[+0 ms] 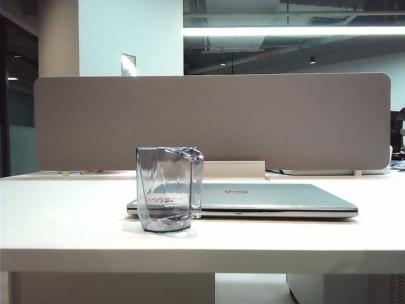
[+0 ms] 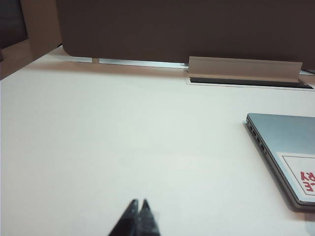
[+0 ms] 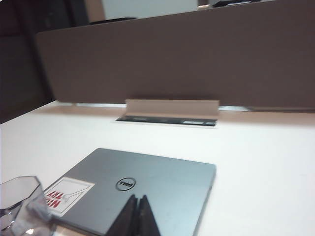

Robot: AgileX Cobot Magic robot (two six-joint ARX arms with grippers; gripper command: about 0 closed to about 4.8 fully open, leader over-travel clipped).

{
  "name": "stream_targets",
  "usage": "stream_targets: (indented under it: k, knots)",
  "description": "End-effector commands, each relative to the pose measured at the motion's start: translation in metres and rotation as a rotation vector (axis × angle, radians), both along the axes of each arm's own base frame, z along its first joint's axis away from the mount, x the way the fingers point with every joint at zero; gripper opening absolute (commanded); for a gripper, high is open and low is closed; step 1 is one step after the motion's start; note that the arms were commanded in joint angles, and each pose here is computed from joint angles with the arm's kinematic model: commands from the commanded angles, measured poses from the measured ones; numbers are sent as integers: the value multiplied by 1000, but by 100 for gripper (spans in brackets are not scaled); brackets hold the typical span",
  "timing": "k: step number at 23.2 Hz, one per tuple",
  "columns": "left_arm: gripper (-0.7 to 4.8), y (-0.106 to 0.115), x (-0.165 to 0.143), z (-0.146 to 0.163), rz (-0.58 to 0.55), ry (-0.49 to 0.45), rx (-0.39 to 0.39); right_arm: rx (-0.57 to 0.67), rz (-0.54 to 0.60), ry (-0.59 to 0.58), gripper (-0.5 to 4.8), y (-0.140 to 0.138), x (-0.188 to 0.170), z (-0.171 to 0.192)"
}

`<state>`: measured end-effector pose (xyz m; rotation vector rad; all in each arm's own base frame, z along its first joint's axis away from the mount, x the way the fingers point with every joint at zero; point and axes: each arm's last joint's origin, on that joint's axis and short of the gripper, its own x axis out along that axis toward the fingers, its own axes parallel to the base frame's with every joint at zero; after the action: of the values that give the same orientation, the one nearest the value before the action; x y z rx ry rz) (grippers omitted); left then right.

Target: Pick up the water cup and place it on the right side of the laptop.

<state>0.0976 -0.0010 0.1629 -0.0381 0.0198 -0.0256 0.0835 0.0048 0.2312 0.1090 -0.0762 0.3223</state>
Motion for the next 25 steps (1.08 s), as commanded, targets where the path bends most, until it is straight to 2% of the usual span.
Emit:
stream_targets:
  k: [1, 4, 7, 11, 12, 17, 25]
  knots:
    - [-6, 0, 0, 1, -6, -7, 0, -6, 12, -16, -2, 0, 5, 14]
    - [-5, 0, 0, 1, -6, 0, 0, -8, 17, 21, -1, -1, 23, 16]
    - [-6, 0, 0, 1, -6, 3, 0, -11, 79, 75, -1, 2, 41, 10]
    - [-6, 0, 0, 1, -9, 2, 0, -93, 155, 110, -1, 10, 58, 1]
    - [-6, 0, 0, 1, -9, 3, 0, -107, 208, 116, -1, 16, 65, -2]
    - [-6, 0, 0, 1, -9, 3, 0, -113, 315, 171, -1, 34, 83, -16]
    - [-6, 0, 0, 1, -9, 1, 0, -125, 415, 285, -1, 56, 102, -43]
